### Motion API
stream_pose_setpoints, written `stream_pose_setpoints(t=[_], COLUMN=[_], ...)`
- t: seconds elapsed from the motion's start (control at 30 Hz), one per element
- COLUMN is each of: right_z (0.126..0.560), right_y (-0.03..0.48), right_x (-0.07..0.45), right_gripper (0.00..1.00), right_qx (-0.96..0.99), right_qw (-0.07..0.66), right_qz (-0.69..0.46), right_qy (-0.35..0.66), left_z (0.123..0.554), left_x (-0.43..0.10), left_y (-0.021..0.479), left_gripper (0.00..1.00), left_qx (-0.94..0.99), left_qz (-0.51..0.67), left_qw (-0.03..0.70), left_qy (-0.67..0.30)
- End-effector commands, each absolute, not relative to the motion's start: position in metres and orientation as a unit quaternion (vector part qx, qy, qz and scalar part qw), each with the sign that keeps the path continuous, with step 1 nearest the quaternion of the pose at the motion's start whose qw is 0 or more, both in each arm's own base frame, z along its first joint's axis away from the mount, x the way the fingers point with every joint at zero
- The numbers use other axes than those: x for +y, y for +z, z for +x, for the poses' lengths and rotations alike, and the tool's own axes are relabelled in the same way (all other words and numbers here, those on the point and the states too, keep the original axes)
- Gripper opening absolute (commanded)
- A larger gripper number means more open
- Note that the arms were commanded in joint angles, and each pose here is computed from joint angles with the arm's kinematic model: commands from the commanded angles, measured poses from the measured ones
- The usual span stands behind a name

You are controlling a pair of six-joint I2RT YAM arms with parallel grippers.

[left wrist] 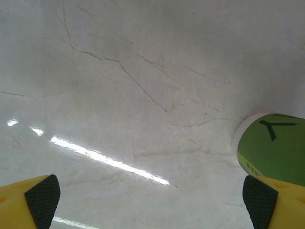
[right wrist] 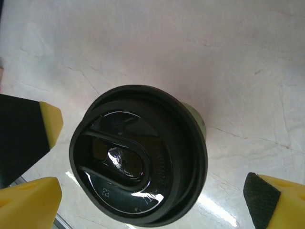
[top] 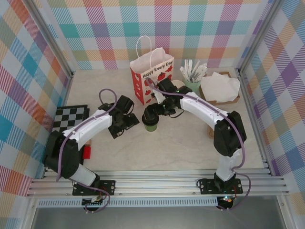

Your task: Pack the takeout coffee

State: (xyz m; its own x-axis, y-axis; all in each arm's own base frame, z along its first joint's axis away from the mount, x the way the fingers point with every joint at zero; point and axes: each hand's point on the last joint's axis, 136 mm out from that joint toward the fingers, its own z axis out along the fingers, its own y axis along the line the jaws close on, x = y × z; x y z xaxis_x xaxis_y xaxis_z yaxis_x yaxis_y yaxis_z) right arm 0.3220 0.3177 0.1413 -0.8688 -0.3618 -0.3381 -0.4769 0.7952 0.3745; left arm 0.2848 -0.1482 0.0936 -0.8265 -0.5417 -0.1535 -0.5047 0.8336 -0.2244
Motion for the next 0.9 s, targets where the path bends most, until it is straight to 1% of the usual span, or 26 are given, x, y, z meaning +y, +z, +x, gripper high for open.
stream_pose_setpoints(t=[0.0, 0.17, 0.57, 0.6, 0.67, 0.77, 0.87], right_z=[0.313, 0.311, 0.315, 0.315, 0.316, 0.314, 0.312], right_y=[0.142, 0.142, 0.118, 0.117, 0.117, 0.118, 0.120], right_x=[0.323, 0.335, 0.336, 0.335, 0.333, 0.329, 0.324], right_gripper=[1.00, 1.00, 1.00, 0.99, 0.91, 0.82, 0.77], right_qx=[0.941, 0.937, 0.949, 0.950, 0.951, 0.950, 0.949], right_qw=[0.103, 0.096, 0.083, 0.084, 0.087, 0.094, 0.095], right_qz=[-0.223, -0.222, -0.207, -0.205, -0.203, -0.207, -0.208], right_qy=[0.233, 0.253, 0.224, 0.220, 0.217, 0.214, 0.216], left_z=[0.292, 0.292, 0.292, 0.292, 0.291, 0.290, 0.291], left_x=[-0.154, -0.158, -0.162, -0.161, -0.159, -0.156, -0.153], left_y=[0.091, 0.079, 0.071, 0.070, 0.071, 0.074, 0.078], left_gripper=[1.00, 1.00, 1.00, 1.00, 1.00, 1.00, 1.00], left_qx=[0.948, 0.950, 0.951, 0.951, 0.952, 0.953, 0.954], left_qz=[-0.280, -0.279, -0.277, -0.277, -0.276, -0.272, -0.269], left_qw=[0.105, 0.093, 0.082, 0.081, 0.083, 0.087, 0.094], left_qy=[-0.105, -0.105, -0.109, -0.107, -0.104, -0.097, -0.089])
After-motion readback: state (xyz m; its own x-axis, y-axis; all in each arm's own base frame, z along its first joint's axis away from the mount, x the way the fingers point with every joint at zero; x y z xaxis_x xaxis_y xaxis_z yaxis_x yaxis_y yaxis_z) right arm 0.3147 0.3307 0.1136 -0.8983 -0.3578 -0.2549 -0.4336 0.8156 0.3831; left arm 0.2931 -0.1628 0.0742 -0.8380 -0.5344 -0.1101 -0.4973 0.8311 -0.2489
